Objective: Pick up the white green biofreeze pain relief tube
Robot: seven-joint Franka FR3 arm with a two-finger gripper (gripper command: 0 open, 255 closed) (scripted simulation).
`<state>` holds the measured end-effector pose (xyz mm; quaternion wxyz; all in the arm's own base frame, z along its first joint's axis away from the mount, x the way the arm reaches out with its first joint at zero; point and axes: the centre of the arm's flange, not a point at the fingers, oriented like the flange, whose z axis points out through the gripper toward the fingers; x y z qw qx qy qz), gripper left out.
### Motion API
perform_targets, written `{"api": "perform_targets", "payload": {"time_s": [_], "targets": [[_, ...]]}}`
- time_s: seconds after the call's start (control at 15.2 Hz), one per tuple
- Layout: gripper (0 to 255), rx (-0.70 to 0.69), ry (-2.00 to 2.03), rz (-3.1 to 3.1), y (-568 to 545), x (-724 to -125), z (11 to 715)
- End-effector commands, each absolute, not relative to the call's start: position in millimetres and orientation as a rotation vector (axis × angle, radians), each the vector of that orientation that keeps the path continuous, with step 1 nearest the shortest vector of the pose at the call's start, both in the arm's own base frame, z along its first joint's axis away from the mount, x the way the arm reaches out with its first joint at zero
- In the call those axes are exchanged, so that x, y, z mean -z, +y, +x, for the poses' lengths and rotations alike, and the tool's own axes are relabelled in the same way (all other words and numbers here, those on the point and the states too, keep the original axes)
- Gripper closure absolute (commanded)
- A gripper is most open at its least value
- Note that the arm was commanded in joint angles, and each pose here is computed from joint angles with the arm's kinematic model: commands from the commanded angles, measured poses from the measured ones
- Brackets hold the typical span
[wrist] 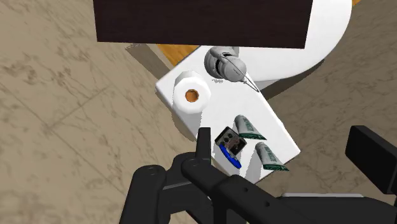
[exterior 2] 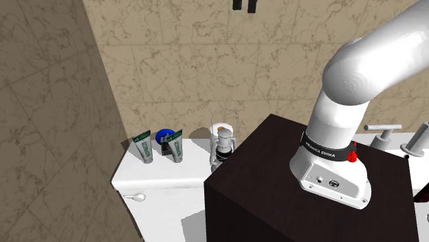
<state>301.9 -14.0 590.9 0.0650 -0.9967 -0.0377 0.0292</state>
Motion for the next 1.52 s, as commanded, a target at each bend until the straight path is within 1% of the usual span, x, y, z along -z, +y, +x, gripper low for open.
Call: {"api": "perform_targets", "payload": {"time_s": [0.0, 1.45], "targets": [[0, -0.088, -0.114, -3.008, -14.0, -590.9, 301.9], [0, -0.133, -1.048, -2.919, 53.5, -339.9, 441.1]]}}
